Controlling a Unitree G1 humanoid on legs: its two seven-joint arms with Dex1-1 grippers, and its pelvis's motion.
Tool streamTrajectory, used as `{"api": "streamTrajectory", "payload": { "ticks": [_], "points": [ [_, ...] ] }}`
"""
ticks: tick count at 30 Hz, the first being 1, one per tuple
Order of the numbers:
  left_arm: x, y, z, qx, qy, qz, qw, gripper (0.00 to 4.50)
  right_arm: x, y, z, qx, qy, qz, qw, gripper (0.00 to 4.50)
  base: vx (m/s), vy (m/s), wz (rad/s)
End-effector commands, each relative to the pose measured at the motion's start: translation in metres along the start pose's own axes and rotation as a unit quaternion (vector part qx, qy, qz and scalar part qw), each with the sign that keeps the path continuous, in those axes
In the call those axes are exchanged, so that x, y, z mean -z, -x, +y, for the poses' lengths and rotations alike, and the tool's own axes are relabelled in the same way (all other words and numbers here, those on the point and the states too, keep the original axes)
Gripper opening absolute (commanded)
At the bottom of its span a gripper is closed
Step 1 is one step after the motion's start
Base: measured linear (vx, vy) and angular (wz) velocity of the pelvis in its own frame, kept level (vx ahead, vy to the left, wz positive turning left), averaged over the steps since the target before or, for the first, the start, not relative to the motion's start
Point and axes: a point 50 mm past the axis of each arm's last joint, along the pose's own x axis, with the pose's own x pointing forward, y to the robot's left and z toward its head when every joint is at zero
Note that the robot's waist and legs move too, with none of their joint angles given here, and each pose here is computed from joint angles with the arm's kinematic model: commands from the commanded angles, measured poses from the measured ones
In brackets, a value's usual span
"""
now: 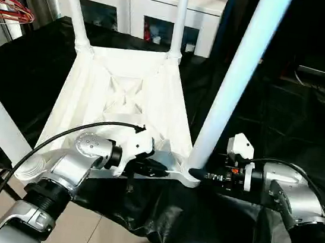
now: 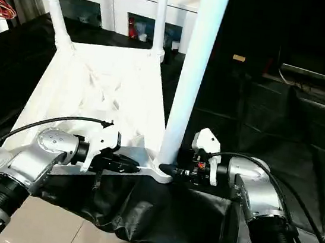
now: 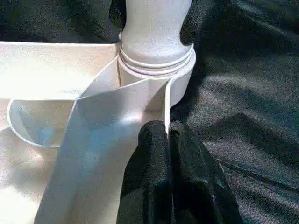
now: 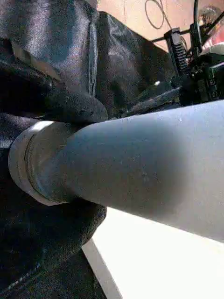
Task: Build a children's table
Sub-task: Rotate leg to tighten
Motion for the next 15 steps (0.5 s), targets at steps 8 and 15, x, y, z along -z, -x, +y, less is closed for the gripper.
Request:
{"api": "streamTrajectory", "payload": {
  "ticks": [8,15],
  "points": [
    [-0.023,-0.009,0.006,-0.046,-0.031,-0.050,0.997,0.00,0.009,-0.017,0.017,-0.026,-0.024,-0.016,0.999,2.07,0.000,0.000,0.00],
    [-0.033,-0.039,0.011,-0.139,-0.008,-0.050,0.989,0.00,0.017,-0.057,0.009,0.162,-0.068,-0.036,0.984,2.07,0.000,0.000,0.00]
  ]
}}
